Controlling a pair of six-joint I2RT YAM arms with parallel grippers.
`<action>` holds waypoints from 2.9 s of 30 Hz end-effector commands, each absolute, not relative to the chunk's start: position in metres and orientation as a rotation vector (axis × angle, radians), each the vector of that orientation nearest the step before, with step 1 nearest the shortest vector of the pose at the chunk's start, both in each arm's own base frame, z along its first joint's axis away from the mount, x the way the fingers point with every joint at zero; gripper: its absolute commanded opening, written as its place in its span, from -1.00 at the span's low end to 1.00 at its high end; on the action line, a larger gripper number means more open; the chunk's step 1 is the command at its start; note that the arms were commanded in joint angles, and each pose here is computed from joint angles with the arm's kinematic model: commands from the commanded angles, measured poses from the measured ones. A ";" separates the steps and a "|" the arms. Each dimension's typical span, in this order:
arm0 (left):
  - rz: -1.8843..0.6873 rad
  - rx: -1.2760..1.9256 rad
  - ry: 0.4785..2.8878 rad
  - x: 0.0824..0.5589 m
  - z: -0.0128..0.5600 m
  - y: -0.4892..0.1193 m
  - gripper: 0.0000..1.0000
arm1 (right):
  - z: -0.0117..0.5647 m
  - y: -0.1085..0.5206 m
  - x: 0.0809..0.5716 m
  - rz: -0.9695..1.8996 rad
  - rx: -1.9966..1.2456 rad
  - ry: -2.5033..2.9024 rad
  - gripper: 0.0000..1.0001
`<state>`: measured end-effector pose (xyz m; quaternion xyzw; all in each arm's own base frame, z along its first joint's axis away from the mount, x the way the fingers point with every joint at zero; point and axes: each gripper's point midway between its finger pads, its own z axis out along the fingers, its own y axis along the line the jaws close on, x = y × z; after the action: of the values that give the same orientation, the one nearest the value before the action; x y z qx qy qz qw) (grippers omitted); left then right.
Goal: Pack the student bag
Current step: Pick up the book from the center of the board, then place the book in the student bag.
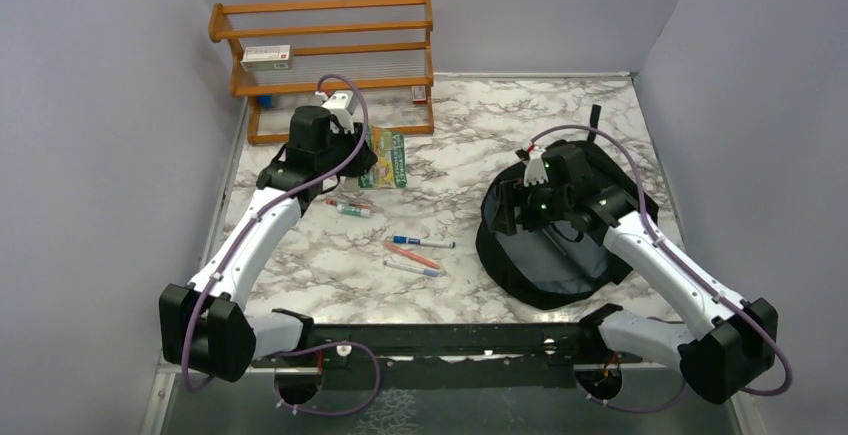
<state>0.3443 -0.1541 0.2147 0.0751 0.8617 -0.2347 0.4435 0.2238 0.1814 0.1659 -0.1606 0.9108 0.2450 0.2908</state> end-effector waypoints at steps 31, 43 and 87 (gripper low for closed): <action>-0.528 0.073 1.952 0.348 0.276 -0.139 -1.00 | 0.121 0.293 0.406 0.602 -0.536 2.239 -0.95; -0.439 0.047 1.965 0.350 0.270 -0.125 -1.00 | 0.152 0.206 0.383 0.185 -0.373 2.267 0.18; -0.767 0.110 1.922 0.348 0.306 -0.173 -1.00 | 0.126 0.110 0.330 -0.341 -0.321 2.446 -0.99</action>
<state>0.3453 -0.1529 0.2531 0.0375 0.8437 -0.2494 0.4739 0.3210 0.1099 0.0949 -0.1416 0.9430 -0.1332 0.2700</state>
